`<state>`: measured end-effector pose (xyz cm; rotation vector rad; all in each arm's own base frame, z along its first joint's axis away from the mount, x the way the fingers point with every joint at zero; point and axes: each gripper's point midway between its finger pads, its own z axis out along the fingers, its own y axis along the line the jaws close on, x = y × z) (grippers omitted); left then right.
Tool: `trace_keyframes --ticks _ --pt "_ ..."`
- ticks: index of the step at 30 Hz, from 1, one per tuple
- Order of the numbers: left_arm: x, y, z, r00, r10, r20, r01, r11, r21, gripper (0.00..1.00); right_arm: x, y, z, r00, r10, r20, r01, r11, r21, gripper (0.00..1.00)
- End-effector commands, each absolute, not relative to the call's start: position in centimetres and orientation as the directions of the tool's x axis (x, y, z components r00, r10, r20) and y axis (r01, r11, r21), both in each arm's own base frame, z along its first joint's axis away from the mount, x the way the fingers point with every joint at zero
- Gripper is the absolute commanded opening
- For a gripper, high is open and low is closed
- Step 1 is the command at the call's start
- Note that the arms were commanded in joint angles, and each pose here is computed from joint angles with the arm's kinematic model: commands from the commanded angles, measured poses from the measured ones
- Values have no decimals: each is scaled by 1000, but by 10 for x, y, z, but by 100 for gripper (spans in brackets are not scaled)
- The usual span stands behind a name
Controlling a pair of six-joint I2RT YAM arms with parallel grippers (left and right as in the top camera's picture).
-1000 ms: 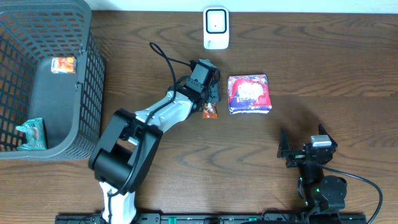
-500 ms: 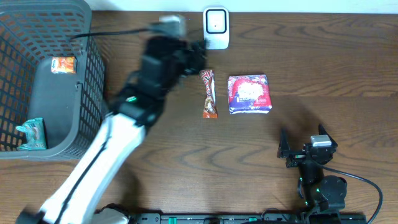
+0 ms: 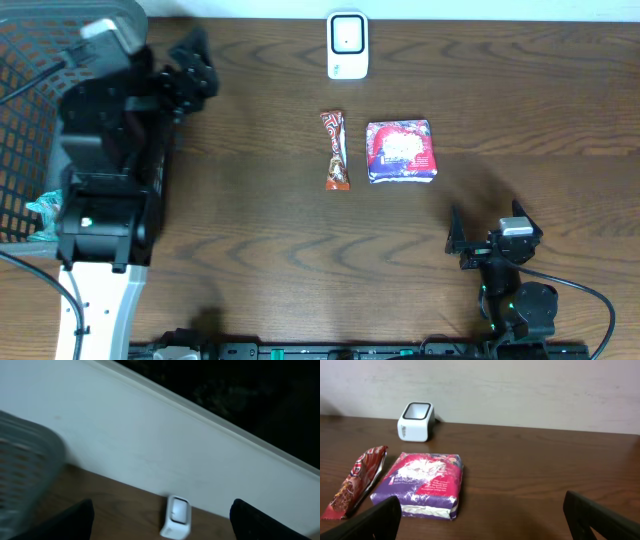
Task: Scan the item barcode
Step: 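Move the left gripper into the basket and grasp the small orange box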
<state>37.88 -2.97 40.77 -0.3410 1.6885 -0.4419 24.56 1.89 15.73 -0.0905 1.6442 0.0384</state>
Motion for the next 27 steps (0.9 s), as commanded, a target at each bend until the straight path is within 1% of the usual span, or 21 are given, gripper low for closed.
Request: trace_keyframes --ticks 1,6,11,15,21,26,27 --pt "376 0 421 -94 -461 -882 -36 887 -460 87 246 17 156 -72 -43 -996 -74 997 -38 99" --pt "375 68 417 22 -455 -890 -279 852 -443 87 246 17 156 -72 -43 -996 -74 997 -38 99" --pt "378 119 408 44 -388 -921 -405 835 -371 87 246 17 156 -72 -43 -996 -74 997 -38 99" --pt "384 157 383 -4 -361 -932 -498 809 -311 87 246 17 156 -72 -43 -996 -74 997 -38 99" --pt "394 208 329 -82 -404 -911 -612 742 -274 88 246 17 156 -72 -43 -996 -74 997 -38 99" --pt "411 225 293 -184 -369 -911 -629 756 -179 87 246 17 156 -72 -43 -996 -74 997 -38 99" --pt "416 228 285 -192 -373 -908 -631 755 -177 88 246 17 156 -72 -43 -996 -74 997 -38 99"
